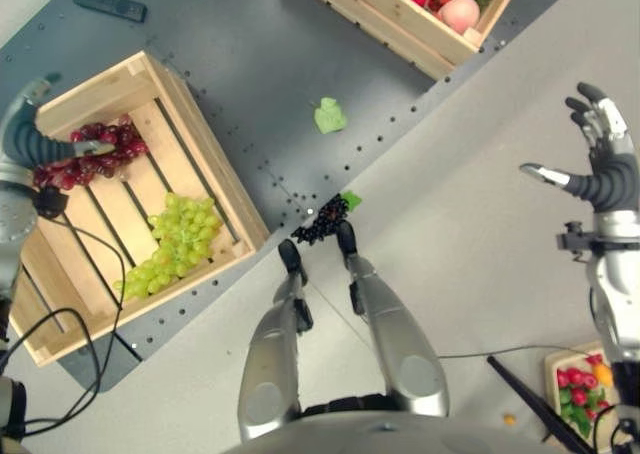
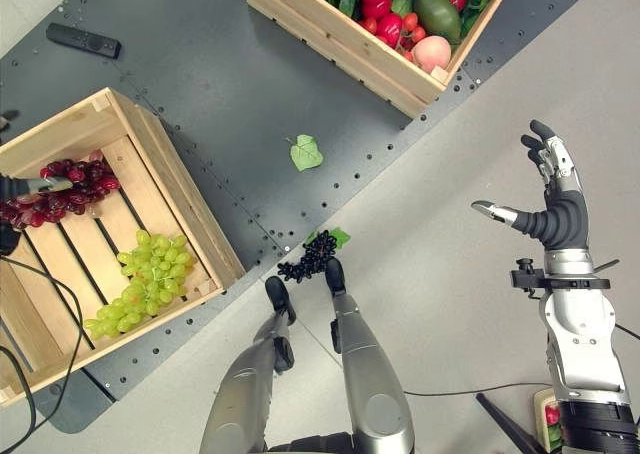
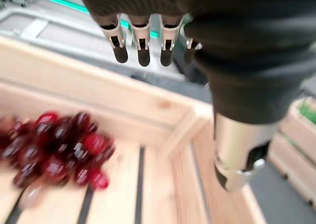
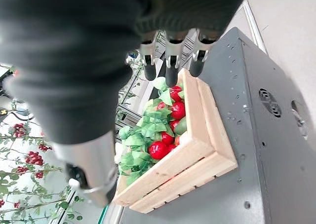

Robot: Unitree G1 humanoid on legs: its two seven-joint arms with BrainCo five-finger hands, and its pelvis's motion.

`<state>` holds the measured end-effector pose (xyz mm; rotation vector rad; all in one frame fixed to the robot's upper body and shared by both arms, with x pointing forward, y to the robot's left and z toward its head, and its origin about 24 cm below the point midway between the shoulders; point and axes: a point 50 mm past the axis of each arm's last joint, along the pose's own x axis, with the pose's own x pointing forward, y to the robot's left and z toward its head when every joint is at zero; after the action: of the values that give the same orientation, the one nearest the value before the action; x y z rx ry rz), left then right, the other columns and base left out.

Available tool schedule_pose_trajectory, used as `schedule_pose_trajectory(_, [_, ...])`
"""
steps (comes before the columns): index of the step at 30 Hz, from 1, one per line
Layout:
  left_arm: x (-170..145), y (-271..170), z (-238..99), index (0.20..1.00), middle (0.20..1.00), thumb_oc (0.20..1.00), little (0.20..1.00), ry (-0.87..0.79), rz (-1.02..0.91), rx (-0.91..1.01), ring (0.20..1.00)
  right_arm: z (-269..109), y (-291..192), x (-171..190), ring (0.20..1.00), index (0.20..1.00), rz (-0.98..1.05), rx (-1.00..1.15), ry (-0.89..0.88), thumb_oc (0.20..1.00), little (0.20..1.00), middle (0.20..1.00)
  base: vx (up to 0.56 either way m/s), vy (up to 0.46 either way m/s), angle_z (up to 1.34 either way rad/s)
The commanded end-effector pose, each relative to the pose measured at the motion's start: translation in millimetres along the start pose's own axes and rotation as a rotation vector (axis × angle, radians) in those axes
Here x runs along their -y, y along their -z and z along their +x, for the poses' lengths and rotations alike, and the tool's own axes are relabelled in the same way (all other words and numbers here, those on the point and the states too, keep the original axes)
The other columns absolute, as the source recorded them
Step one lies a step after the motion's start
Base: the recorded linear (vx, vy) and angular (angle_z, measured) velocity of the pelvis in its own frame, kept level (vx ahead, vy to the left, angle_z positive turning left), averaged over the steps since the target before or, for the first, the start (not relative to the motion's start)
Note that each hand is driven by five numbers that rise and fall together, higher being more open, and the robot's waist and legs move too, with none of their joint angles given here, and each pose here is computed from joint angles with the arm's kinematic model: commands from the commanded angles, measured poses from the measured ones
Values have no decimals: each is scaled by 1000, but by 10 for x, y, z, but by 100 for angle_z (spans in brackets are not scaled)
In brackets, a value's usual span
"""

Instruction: Pick up the fruits from the basket on one side to the basket on the other side

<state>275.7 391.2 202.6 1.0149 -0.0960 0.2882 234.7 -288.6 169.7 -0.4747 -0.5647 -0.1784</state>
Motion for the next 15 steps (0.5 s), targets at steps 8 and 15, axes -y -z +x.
schedule_pose_trajectory(8, [-391, -12, -9, 1000, 1000, 1000, 1000, 194, 220, -60, 1000, -62, -95, 46, 1000, 1000, 77, 64, 51, 1000, 1000, 1000, -18, 3, 1])
schedule_pose_trajectory(15, [-364, -3, -1, 1000, 1000, 1000, 1000, 301, 320, -97, 1000, -64, -70, 21, 1000, 1000, 101, 52, 38, 1000, 1000, 1000, -3, -2, 1])
